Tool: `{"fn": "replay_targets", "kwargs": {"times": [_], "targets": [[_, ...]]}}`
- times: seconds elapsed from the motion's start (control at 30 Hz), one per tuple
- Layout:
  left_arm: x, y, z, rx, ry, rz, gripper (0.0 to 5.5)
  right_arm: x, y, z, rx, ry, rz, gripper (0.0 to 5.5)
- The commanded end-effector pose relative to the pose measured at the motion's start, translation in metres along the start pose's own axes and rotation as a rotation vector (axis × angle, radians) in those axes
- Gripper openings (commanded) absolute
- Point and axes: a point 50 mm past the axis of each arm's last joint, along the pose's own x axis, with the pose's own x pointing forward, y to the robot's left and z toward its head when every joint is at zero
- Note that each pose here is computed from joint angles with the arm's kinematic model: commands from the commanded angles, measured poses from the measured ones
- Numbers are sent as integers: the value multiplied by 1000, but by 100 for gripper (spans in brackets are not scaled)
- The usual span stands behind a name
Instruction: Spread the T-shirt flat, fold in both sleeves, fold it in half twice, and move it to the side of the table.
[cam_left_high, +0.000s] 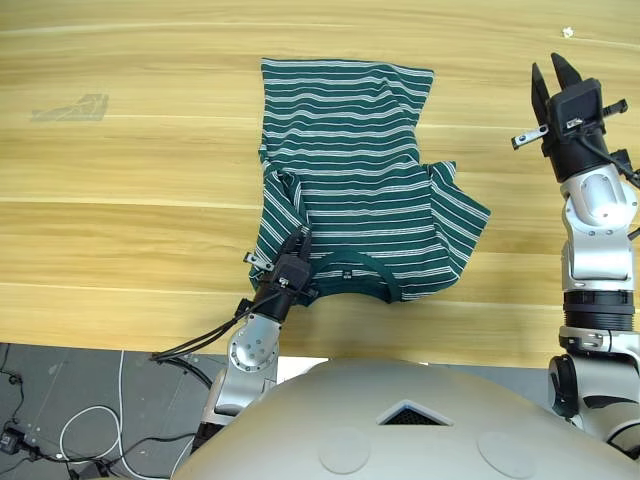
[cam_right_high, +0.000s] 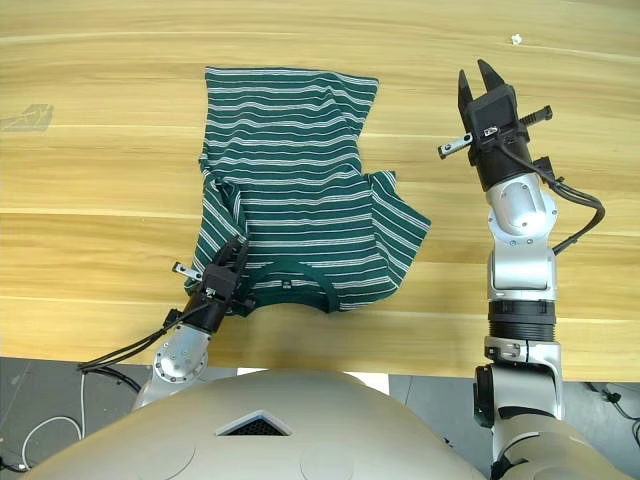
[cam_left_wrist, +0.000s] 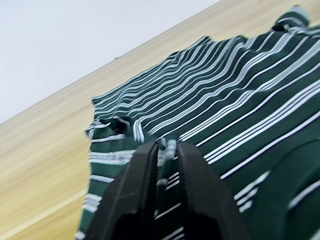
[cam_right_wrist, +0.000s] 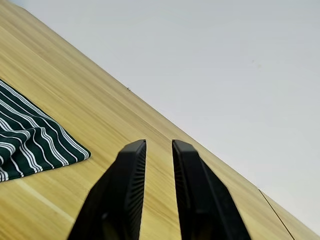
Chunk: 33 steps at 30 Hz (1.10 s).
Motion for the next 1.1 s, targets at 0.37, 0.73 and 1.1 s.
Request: {"fn": "replay_targets", "kwargs": {"times": [0.37,0.73,1.1], "targets": [[-12,1,25,-43,-113,-310,138,-35,0,-21,215,108,112,96],[-1,94,33,-43,-117,379,138,-114,23,-47,508,361,533,96],[2,89,26,-52,-78,419,138,-98,39,-59,473,409,582,96]]}}
